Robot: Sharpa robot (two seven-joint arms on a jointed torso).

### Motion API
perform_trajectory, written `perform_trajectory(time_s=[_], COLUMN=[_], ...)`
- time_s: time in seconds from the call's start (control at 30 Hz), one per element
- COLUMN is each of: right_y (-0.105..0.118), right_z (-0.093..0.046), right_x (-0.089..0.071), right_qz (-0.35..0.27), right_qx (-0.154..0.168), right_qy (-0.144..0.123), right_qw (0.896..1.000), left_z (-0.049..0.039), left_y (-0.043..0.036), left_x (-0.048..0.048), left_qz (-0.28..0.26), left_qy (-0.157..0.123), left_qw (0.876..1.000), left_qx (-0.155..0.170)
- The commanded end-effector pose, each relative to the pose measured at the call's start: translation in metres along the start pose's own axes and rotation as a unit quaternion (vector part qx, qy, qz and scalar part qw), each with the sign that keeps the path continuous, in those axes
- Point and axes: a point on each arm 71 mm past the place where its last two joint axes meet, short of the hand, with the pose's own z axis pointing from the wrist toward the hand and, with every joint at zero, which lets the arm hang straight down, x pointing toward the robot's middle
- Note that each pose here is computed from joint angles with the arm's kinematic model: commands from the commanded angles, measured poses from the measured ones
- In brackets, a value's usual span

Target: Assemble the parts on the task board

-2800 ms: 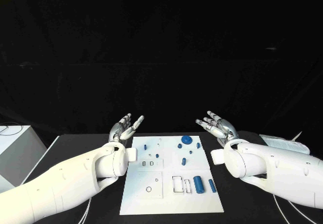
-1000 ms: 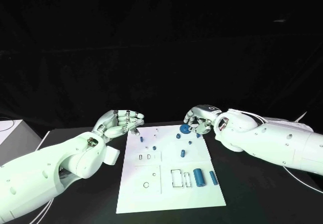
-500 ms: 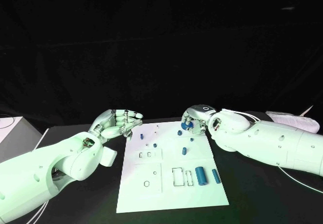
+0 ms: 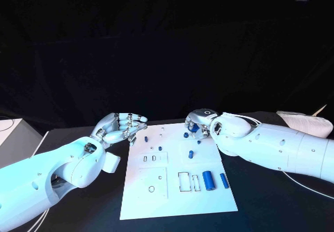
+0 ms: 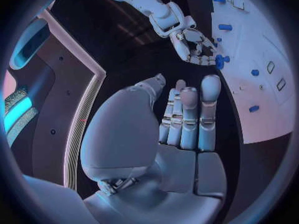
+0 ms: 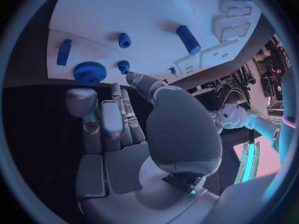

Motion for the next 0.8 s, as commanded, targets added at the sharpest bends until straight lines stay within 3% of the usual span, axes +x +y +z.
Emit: perform_trajectory(time_s=[0.03,0.8], right_y=[0.0002,0.0046], right_z=[0.0014,0.0074], right_x=[0.0027,0.0077], right_qz=[-0.014,-0.024], right_qx=[0.005,0.008], right_qy=[0.015,0.028], right_qw=[1.000,0.999], left_z=[0.0009,0.0008], left_y=[-0.0025,-0.0035], left_x=[0.0023,0.0019], left_qz=[0.000,-0.004], left_qy=[0.003,-0.002], left_qw=[1.000,1.000], left_qx=[0.008,0.011])
